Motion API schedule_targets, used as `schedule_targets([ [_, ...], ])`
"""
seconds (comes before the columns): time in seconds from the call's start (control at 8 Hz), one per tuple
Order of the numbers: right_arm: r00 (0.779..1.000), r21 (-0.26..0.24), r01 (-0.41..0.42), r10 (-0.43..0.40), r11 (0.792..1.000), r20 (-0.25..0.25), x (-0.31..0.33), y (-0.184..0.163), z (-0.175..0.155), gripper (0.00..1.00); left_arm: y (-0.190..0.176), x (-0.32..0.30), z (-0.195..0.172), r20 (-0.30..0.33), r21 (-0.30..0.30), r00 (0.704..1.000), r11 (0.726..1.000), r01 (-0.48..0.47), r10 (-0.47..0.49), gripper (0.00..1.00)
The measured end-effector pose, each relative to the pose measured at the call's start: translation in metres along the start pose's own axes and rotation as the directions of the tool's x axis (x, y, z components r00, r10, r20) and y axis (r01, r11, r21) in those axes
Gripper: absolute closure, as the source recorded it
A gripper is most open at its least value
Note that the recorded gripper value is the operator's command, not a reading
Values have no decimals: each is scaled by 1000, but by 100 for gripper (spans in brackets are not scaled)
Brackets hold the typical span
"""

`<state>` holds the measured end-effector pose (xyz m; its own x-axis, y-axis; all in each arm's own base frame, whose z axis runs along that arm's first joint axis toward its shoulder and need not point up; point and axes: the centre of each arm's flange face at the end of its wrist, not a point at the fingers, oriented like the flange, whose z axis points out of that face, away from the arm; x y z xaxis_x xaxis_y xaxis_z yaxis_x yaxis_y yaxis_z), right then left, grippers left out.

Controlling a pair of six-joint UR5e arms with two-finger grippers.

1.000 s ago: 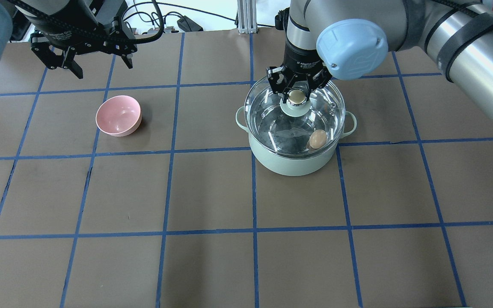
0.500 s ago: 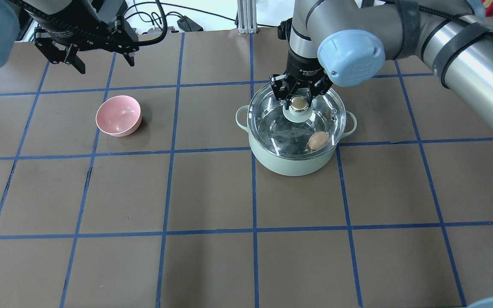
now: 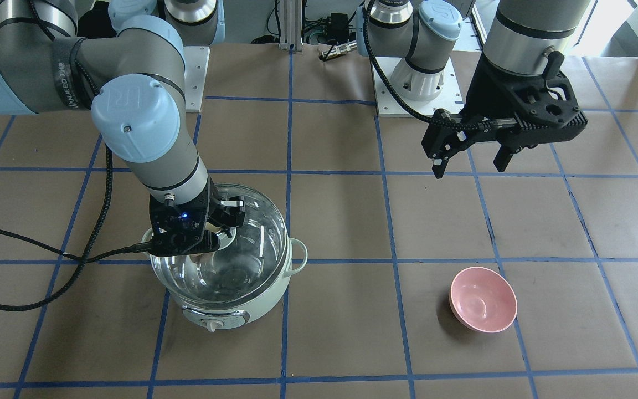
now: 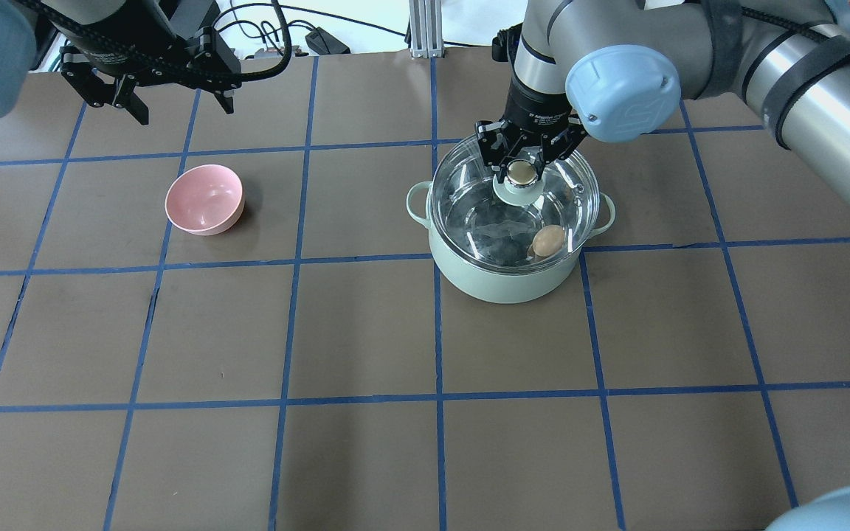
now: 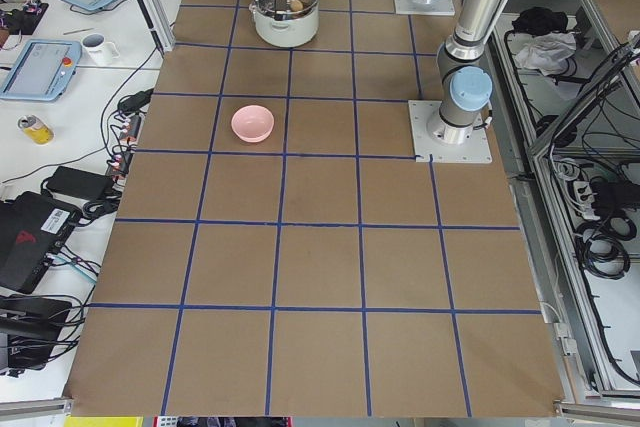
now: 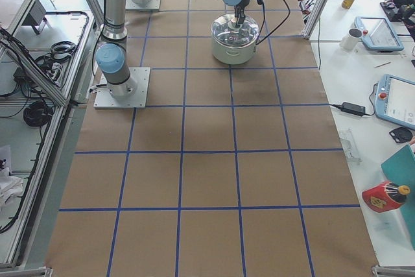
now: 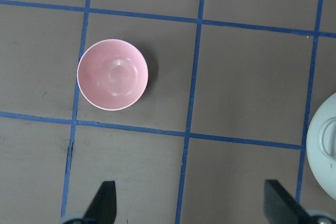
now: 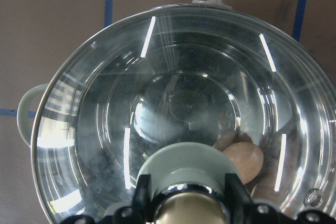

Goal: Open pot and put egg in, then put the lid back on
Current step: 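Lower the glass lid onto the pot with the right gripper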

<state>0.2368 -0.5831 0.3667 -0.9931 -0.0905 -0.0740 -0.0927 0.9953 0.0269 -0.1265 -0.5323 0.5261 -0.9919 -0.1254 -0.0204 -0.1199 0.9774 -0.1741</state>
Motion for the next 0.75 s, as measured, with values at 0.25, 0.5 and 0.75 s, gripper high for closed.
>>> schedule_targets([
  [0.25, 1000, -16, -2, 3, 1000, 22, -1, -1, 8, 100, -2, 0, -6, -2, 29, 1000, 1000, -4, 4, 0],
  [0.5, 1000, -23, 2, -2, 1000, 26, -1, 0, 12, 100, -3, 0, -8, -3, 43, 1000, 999, -8, 8, 0],
  [0.75, 1000, -21, 6, -6, 1000, 19, 0, -1, 13, 100, -3, -1, -8, -3, 43, 1000, 999, -9, 9, 0],
])
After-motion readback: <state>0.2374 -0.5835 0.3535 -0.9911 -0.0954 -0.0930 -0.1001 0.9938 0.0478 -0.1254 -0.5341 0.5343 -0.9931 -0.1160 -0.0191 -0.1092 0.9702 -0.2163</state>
